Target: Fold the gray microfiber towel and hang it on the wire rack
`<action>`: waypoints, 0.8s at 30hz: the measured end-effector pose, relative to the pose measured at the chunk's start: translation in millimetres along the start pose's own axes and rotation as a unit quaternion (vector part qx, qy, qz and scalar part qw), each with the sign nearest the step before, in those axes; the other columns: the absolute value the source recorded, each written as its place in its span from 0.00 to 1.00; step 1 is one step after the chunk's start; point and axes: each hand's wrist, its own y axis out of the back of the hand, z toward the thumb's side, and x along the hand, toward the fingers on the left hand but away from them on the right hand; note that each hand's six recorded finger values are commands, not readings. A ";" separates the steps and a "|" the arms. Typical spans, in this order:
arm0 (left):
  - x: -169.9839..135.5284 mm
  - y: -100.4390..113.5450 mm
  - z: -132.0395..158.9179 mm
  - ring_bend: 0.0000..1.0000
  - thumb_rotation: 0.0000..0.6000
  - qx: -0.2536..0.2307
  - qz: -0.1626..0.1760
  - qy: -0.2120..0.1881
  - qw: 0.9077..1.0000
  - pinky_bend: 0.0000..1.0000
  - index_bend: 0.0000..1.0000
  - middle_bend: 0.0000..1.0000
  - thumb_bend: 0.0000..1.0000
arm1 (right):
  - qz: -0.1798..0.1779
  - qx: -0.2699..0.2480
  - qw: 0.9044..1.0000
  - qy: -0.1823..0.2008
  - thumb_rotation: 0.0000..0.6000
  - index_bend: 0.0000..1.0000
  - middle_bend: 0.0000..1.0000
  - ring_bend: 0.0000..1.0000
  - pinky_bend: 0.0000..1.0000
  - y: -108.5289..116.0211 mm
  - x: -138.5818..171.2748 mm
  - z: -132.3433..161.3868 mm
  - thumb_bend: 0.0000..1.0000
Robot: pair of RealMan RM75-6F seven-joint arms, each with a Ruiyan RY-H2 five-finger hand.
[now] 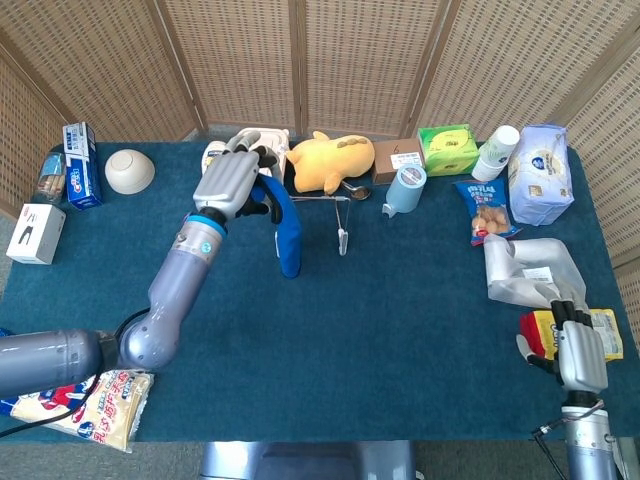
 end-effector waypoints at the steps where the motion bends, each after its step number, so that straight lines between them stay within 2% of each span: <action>1: 3.2 -0.7 0.6 0.05 1.00 0.002 0.001 0.003 1.000 0.00 0.77 0.29 0.63 | -0.001 0.000 1.000 -0.001 1.00 0.14 0.05 0.00 0.00 0.6 0.9 -0.9 0.28; 9: 29.3 -11.5 7.3 0.05 1.00 0.020 0.011 0.019 1.000 0.00 0.76 0.29 0.63 | -0.005 0.001 1.000 -0.012 1.00 0.14 0.05 0.00 0.00 3.5 6.8 -7.6 0.28; 19: 70.3 -17.8 8.4 0.06 1.00 0.029 0.059 0.039 0.997 0.00 0.74 0.30 0.63 | -0.005 0.006 1.000 -0.026 1.00 0.14 0.05 0.00 0.00 5.6 15.2 -12.7 0.28; 24: 86.5 -28.9 13.5 0.05 1.00 0.023 0.075 0.038 0.996 0.00 0.72 0.29 0.62 | -0.004 0.008 1.000 -0.030 1.00 0.14 0.05 0.00 0.00 4.7 16.7 -12.9 0.28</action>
